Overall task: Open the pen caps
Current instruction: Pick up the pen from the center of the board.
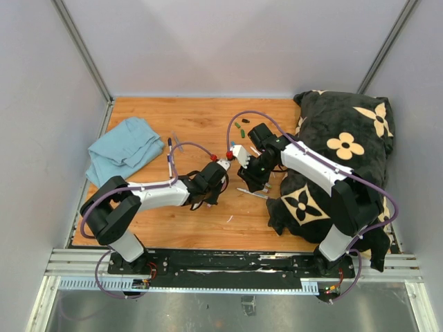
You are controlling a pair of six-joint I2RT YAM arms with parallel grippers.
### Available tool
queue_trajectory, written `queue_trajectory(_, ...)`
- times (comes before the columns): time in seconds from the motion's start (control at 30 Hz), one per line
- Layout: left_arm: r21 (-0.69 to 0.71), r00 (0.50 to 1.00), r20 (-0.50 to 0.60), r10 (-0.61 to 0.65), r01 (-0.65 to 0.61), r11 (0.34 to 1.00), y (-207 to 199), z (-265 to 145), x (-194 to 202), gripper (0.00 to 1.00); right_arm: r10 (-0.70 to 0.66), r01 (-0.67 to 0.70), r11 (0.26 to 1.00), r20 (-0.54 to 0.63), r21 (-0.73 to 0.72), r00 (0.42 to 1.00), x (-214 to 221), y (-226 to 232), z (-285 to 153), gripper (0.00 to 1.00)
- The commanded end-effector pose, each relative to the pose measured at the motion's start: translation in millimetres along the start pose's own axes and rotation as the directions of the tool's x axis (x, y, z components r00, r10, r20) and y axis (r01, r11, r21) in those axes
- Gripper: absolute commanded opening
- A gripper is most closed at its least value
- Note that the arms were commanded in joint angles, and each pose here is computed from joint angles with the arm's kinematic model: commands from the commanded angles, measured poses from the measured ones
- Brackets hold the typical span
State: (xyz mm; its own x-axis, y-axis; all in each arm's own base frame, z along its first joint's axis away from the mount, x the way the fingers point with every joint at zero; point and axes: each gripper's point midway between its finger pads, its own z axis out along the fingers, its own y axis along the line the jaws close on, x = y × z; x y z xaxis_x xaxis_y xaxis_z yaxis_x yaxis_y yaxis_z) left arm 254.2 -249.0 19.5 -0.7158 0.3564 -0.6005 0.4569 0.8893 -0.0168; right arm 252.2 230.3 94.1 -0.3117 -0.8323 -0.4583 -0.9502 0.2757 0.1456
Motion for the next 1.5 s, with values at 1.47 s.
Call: queue_trajectory(1.47,0.706,0.574,0.537,-0.618,0.095,0.702,-43.0,-167.2,-78.8,0.0,0.026,0.046,0.993,0.588,-0.108,0.809,-72.3,48.0,-97.6,0.47)
